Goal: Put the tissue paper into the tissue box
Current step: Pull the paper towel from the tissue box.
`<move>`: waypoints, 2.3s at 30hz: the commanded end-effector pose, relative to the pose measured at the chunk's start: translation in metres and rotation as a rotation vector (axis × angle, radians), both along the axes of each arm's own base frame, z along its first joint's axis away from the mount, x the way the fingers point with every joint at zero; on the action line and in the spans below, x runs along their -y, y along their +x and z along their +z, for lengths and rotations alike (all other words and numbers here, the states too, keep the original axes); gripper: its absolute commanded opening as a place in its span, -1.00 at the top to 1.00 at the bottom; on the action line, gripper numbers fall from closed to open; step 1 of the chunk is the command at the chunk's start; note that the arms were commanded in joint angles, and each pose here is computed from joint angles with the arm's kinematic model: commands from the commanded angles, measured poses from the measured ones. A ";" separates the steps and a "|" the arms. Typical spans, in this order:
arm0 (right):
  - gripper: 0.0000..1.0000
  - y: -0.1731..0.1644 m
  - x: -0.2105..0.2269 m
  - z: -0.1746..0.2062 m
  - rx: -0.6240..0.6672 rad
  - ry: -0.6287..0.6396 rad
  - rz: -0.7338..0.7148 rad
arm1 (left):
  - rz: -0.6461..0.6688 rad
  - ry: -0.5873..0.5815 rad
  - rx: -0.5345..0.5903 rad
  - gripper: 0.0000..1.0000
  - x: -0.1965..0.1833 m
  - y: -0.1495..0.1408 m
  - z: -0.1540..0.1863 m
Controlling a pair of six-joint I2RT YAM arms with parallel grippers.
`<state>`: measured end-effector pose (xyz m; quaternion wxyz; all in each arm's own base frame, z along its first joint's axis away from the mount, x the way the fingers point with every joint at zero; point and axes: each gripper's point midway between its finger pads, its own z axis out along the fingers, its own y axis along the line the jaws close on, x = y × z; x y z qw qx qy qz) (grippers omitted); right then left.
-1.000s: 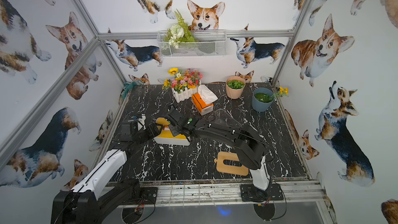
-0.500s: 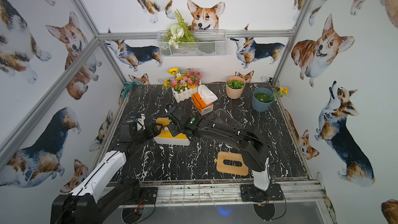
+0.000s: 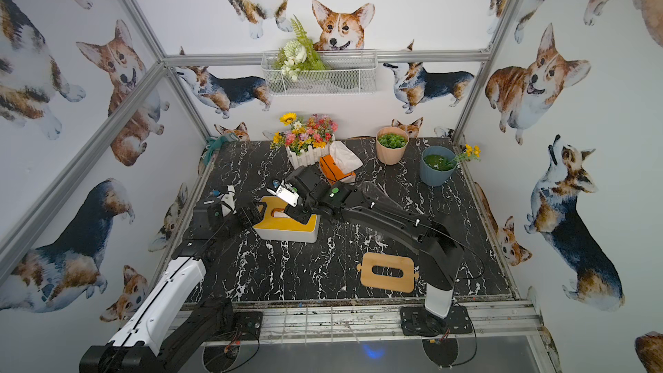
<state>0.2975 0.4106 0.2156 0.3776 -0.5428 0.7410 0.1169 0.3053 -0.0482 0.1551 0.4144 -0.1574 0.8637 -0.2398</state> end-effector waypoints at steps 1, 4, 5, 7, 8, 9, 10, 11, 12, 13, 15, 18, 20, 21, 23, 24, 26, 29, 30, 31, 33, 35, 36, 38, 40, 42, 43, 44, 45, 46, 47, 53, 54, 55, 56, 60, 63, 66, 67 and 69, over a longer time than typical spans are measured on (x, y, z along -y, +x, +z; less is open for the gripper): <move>0.00 -0.004 -0.002 -0.007 0.112 -0.122 0.198 | 0.011 0.030 0.007 -0.84 -0.007 0.000 0.004; -0.12 0.006 -0.007 -0.006 0.185 -0.159 0.228 | 0.023 0.037 0.008 -0.86 -0.011 -0.002 0.005; -0.13 0.008 -0.009 -0.006 0.201 -0.169 0.238 | 0.029 0.038 0.008 -0.86 -0.013 -0.003 0.004; -0.13 0.012 -0.013 -0.006 0.230 -0.184 0.263 | 0.037 0.041 0.008 -0.86 -0.016 -0.004 0.003; -0.13 0.012 -0.015 -0.006 0.245 -0.192 0.277 | 0.042 0.040 0.009 -0.87 -0.017 -0.004 0.003; -0.13 0.014 -0.016 -0.007 0.257 -0.200 0.286 | 0.045 0.039 0.011 -0.87 -0.018 -0.005 0.003; -0.13 0.014 -0.017 -0.009 0.267 -0.207 0.297 | 0.052 0.039 0.013 -0.87 -0.020 -0.005 0.003; -0.13 0.014 -0.019 -0.011 0.274 -0.217 0.310 | 0.056 0.039 0.015 -0.87 -0.021 -0.005 0.004; -0.13 0.014 -0.020 -0.012 0.280 -0.224 0.322 | 0.058 0.039 0.017 -0.88 -0.022 -0.006 0.004; -0.24 0.014 -0.021 -0.014 0.285 -0.233 0.332 | 0.061 0.037 0.020 -0.88 -0.023 -0.006 0.004; -0.25 0.013 -0.022 -0.018 0.287 -0.247 0.356 | 0.066 0.037 0.022 -0.89 -0.025 -0.007 0.004; -0.36 0.010 -0.025 -0.024 0.273 -0.256 0.388 | 0.071 0.035 0.025 -0.89 -0.027 -0.008 0.004; -0.36 0.008 -0.025 -0.031 0.258 -0.268 0.403 | 0.069 0.033 0.022 -0.90 -0.027 -0.008 0.003; -0.36 0.008 -0.026 -0.036 0.252 -0.278 0.404 | 0.070 0.032 0.021 -0.90 -0.027 -0.009 0.002; -0.32 0.011 -0.025 -0.046 0.245 -0.307 0.396 | 0.069 0.031 0.018 -0.90 -0.027 -0.009 0.001; -0.30 0.012 -0.025 -0.049 0.243 -0.317 0.392 | 0.071 0.030 0.019 -0.90 -0.027 -0.009 0.001; -0.19 0.015 -0.026 -0.056 0.248 -0.333 0.376 | 0.071 0.028 0.020 -0.90 -0.027 -0.010 0.001; -0.08 0.019 -0.027 -0.063 0.253 -0.355 0.361 | 0.073 0.027 0.020 -0.90 -0.028 -0.010 0.000; -0.04 0.020 -0.027 -0.064 0.258 -0.357 0.354 | 0.072 0.024 0.020 -0.90 -0.027 -0.010 0.000; 0.05 0.021 -0.028 -0.065 0.261 -0.357 0.346 | 0.073 0.025 0.020 -0.90 -0.028 -0.011 0.000; 0.22 0.024 -0.028 -0.066 0.264 -0.355 0.330 | 0.073 0.024 0.022 -0.91 -0.028 -0.011 0.000; 0.31 0.025 -0.027 -0.069 0.268 -0.368 0.321 | 0.073 0.023 0.022 -0.91 -0.027 -0.012 0.000; 0.38 0.027 -0.025 -0.069 0.276 -0.373 0.312 | 0.073 0.024 0.021 -0.91 -0.028 -0.012 0.000; 0.64 0.031 -0.023 -0.069 0.293 -0.379 0.285 | 0.074 0.023 0.022 -0.91 -0.028 -0.012 -0.001; 0.84 0.035 -0.021 -0.068 0.304 -0.378 0.261 | 0.074 0.024 0.024 -0.91 -0.028 -0.013 0.000; 0.97 0.036 -0.021 -0.065 0.306 -0.365 0.246 | 0.076 0.023 0.025 -0.92 -0.028 -0.013 0.000; 1.00 0.039 -0.021 -0.061 0.307 -0.353 0.230 | 0.077 0.023 0.026 -0.91 -0.028 -0.013 0.000; 1.00 0.041 -0.021 -0.059 0.305 -0.337 0.214 | 0.076 0.022 0.026 -0.92 -0.028 -0.013 0.000; 1.00 0.043 -0.022 -0.055 0.303 -0.320 0.200 | 0.076 0.021 0.026 -0.92 -0.028 -0.013 0.000; 1.00 0.046 -0.022 -0.050 0.299 -0.298 0.183 | 0.076 0.022 0.026 -0.92 -0.028 -0.013 0.000; 1.00 0.049 -0.021 -0.046 0.292 -0.276 0.165 | 0.076 0.021 0.027 -0.92 -0.028 -0.013 0.000; 1.00 0.064 -0.018 -0.027 0.230 -0.156 0.080 | 0.079 0.016 0.028 -0.92 -0.028 -0.014 -0.001; 1.00 0.065 -0.017 -0.028 0.222 -0.151 0.069 | 0.081 0.014 0.029 -0.92 -0.028 -0.014 -0.001; 1.00 0.067 -0.016 -0.031 0.210 -0.149 0.058 | 0.081 0.012 0.029 -0.92 -0.028 -0.014 -0.001; 1.00 0.068 -0.014 -0.033 0.199 -0.149 0.048 | 0.080 0.011 0.028 -0.92 -0.028 -0.014 -0.002; 0.73 0.072 -0.010 -0.036 0.132 -0.118 0.019 | 0.080 0.008 0.031 -0.93 -0.028 -0.014 -0.001; 0.28 0.069 -0.012 -0.015 0.070 -0.016 0.025 | 0.077 0.004 0.035 -0.93 -0.027 -0.014 0.000; -0.12 0.060 -0.013 0.015 0.030 0.108 0.036 | 0.063 -0.012 0.043 -0.93 -0.023 -0.013 0.002; -0.15 0.055 -0.013 0.026 0.019 0.153 0.040 | 0.055 -0.018 0.050 -0.94 -0.022 -0.013 0.004; -0.28 0.045 -0.012 0.043 -0.009 0.232 0.047 | 0.028 -0.033 0.074 -0.96 -0.017 -0.012 0.010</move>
